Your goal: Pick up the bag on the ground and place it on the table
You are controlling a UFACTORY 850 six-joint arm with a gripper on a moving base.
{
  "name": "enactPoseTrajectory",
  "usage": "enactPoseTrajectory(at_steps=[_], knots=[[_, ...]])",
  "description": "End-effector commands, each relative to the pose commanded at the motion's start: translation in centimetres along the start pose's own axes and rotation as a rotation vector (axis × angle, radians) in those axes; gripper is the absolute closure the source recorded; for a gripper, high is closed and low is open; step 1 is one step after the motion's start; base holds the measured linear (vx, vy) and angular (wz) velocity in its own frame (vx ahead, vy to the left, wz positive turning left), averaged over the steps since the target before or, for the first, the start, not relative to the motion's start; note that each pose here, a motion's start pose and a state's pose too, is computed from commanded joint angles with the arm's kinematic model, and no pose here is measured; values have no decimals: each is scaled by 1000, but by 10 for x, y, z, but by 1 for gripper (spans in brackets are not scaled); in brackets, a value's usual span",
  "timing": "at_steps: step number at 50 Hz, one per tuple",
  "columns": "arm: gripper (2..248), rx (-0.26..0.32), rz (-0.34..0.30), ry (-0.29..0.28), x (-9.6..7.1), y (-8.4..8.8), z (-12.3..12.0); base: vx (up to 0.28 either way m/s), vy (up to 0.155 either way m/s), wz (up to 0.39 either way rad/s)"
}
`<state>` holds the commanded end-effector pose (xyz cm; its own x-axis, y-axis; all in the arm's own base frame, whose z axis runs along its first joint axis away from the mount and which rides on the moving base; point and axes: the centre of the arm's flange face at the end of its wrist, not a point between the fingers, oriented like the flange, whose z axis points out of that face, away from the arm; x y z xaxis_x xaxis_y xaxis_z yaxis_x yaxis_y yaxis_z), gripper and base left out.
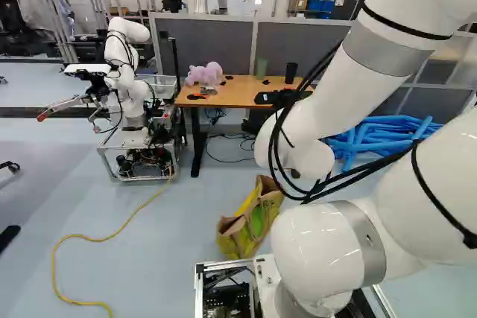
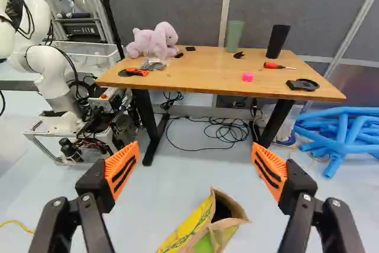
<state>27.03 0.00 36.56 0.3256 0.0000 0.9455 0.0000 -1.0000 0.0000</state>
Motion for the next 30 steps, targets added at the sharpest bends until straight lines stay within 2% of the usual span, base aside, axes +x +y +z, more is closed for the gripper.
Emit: enactPoseTrajectory(at_steps=[18,30], knots=[[3,0,0,0,0,0,0,151,57,-12],[3,0,0,-2,0,0,0,16,2,-1]])
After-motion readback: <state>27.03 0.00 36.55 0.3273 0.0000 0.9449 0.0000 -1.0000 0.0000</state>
